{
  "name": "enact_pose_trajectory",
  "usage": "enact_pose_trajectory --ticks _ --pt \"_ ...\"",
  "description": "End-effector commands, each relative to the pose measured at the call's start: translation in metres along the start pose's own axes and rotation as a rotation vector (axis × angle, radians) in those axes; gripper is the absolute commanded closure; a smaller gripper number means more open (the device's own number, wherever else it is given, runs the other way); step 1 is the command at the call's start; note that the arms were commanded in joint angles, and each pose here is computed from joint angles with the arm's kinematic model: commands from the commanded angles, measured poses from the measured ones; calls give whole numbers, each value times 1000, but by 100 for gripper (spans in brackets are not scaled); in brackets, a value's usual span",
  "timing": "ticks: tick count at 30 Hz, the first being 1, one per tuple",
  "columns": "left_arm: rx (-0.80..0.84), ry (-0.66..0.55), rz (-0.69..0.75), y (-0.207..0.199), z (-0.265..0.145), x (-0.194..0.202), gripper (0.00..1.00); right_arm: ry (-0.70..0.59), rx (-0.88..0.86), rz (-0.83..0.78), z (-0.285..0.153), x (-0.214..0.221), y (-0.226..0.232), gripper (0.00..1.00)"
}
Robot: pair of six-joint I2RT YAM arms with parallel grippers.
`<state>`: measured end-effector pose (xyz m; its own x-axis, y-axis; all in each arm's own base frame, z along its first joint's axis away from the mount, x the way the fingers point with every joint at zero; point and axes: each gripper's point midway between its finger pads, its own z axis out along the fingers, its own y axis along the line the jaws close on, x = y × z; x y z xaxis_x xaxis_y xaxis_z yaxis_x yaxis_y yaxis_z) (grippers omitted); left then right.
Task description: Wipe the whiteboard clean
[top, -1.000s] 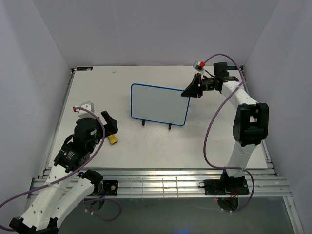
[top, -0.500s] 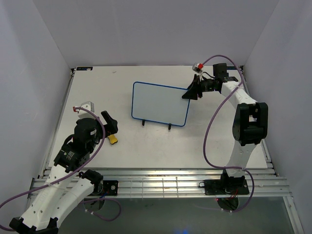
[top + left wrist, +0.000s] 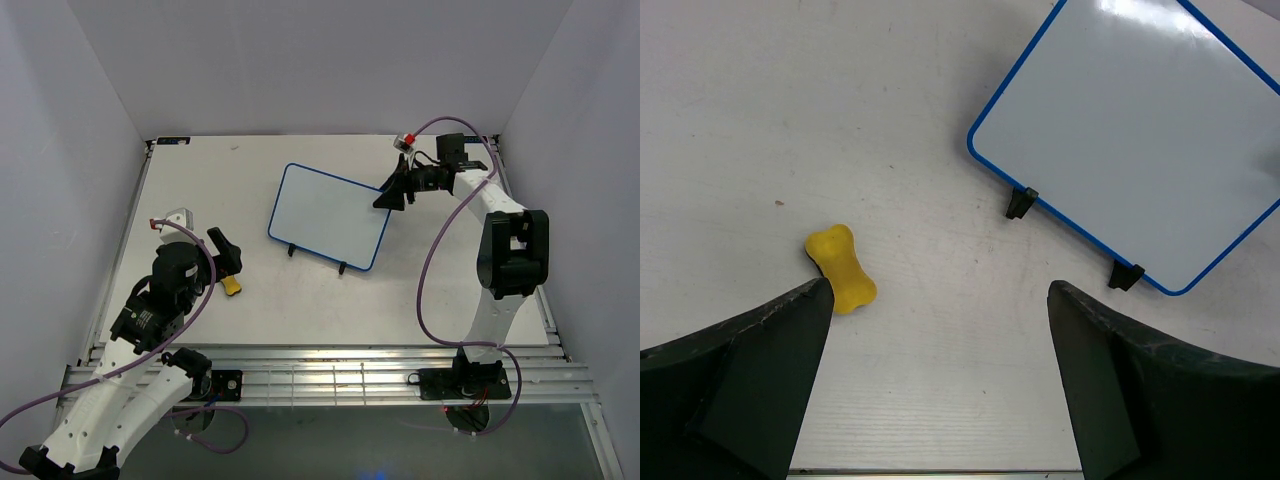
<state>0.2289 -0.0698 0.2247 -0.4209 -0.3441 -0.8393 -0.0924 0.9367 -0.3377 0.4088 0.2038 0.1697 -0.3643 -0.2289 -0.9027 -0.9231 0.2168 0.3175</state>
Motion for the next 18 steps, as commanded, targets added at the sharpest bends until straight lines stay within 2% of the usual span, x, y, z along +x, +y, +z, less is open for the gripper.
enact_pose_trajectory --ticks 1,6,9,10,13,15,18 --pt "17 -7 0 -2 0 -1 2 -26 3 -29 -1 -7 0 35" --pt "20 -9 -1 -2 0 -1 2 -23 19 -30 -1 -4 -1 32" --pt "19 -11 -2 -2 0 -1 2 -14 36 -25 -2 -2 -2 22" --pt "20 -12 -2 -3 -1 -2 2 -12 41 -26 -3 -2 -2 13" --pt "19 -13 -1 -2 -1 -2 2 -4 70 -28 -5 -2 -4 2" --pt "19 -13 -1 -2 -1 -2 2 -2 91 -18 -8 -5 -4 9" --pt "19 -16 -2 -2 -1 -2 2 0 162 -12 -13 -9 -7 10"
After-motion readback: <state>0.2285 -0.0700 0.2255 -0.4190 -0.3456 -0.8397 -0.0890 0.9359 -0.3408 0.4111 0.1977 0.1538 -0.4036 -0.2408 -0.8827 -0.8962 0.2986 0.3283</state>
